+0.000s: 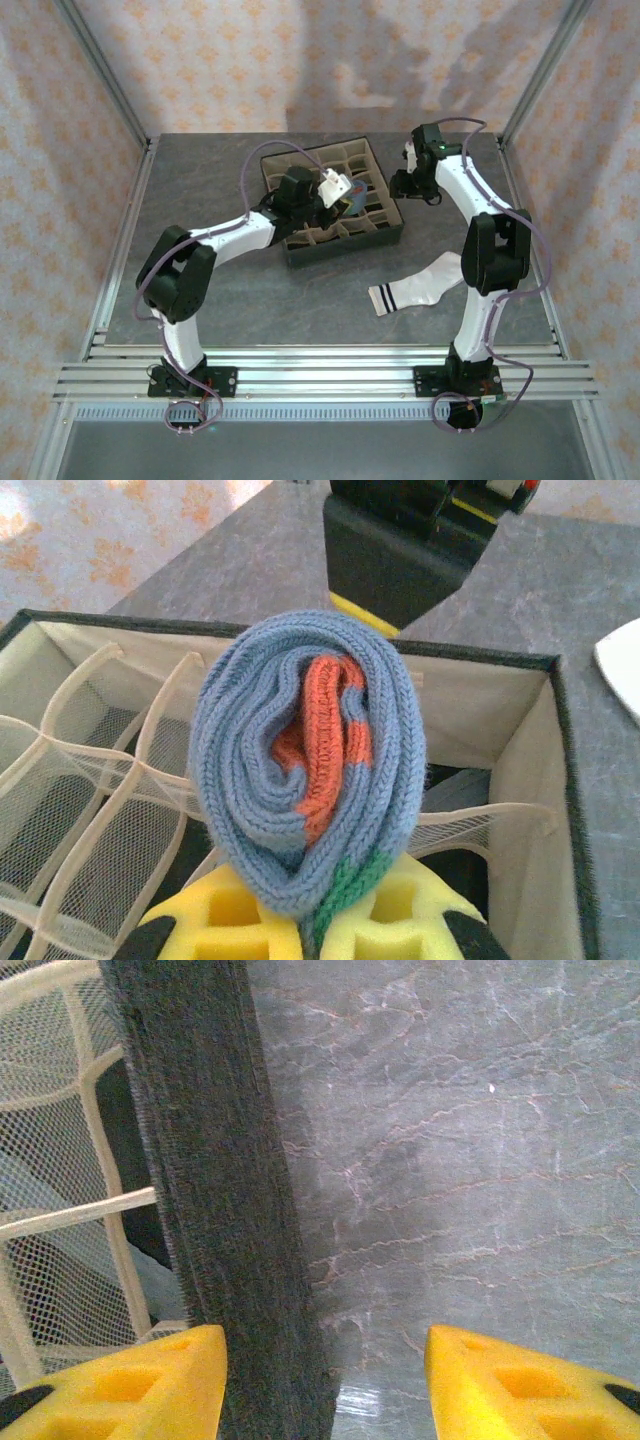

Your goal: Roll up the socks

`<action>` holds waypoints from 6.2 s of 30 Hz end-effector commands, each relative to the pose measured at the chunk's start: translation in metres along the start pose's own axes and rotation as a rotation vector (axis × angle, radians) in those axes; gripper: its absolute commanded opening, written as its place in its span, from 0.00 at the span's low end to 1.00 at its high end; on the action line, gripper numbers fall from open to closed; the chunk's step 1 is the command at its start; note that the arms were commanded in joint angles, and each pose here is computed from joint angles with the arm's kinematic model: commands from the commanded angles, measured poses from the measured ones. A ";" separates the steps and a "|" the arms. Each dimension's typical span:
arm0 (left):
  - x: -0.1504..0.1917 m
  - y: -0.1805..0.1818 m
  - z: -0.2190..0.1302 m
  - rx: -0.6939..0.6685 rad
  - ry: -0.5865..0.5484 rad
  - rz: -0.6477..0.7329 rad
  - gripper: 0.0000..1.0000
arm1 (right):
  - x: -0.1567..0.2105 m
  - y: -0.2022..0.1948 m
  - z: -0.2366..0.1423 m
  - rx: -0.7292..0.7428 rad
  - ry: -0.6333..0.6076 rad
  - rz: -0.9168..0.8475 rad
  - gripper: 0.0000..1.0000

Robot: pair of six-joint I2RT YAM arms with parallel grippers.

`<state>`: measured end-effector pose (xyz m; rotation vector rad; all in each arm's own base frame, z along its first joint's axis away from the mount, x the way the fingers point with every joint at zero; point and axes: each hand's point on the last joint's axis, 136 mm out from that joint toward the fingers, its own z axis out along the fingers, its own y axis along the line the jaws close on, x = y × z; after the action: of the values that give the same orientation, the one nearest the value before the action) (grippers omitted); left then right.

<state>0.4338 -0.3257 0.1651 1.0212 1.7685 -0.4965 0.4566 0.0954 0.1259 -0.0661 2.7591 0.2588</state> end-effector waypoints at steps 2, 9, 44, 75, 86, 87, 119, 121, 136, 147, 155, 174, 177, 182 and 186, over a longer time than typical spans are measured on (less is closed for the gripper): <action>-0.008 0.006 0.008 -0.005 -0.020 0.057 0.00 | -0.005 0.007 0.012 -0.032 0.003 0.008 0.50; -0.002 0.015 0.008 -0.024 -0.020 0.042 0.00 | -0.008 0.005 0.022 -0.021 0.024 0.001 0.47; 0.039 0.016 -0.014 0.008 0.028 0.032 0.00 | 0.002 -0.006 0.048 0.031 0.104 0.027 0.43; 0.073 0.023 0.010 0.006 0.319 0.034 0.53 | -0.007 -0.003 0.040 0.024 0.077 0.029 0.42; -0.002 0.048 -0.032 0.001 0.079 -0.039 0.67 | -0.026 0.011 0.012 -0.030 0.019 0.025 0.46; -0.006 0.047 -0.034 0.004 0.068 -0.037 0.67 | -0.029 0.014 0.007 -0.043 0.004 0.025 0.47; 0.066 -0.068 -0.132 -0.055 0.159 -0.112 0.56 | 0.241 0.064 0.006 0.206 0.092 -0.205 0.42; 0.071 -0.073 -0.135 -0.056 0.170 -0.114 0.56 | 0.246 0.072 0.006 0.211 0.086 -0.235 0.43; 0.087 -0.091 -0.128 -0.019 0.202 -0.082 0.55 | 0.287 0.083 0.033 0.223 0.204 -0.284 0.44; 0.094 -0.132 -0.134 0.186 0.064 0.254 0.55 | 0.288 0.129 0.011 -0.104 0.178 -0.360 0.00; 0.103 -0.162 -0.121 0.273 0.040 0.389 0.68 | 0.305 0.157 -0.019 -0.322 0.293 -0.558 0.00; 0.115 -0.209 -0.093 0.348 0.009 0.506 0.55 | 0.313 0.172 -0.041 -0.529 0.327 -0.588 0.00; 0.113 -0.213 -0.091 0.356 -0.003 0.501 0.50 | 0.311 0.169 -0.039 -0.529 0.331 -0.569 0.00; 0.110 -0.217 -0.089 0.358 -0.018 0.493 0.45 | 0.308 0.168 -0.038 -0.532 0.332 -0.556 0.00; 0.106 -0.217 -0.089 0.347 -0.034 0.487 0.45 | 0.309 0.169 -0.037 -0.540 0.343 -0.551 0.00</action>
<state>0.1859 -0.3277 0.0651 1.6694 1.4059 -0.5021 0.1444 0.2506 0.0725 -1.0541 2.7715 0.8641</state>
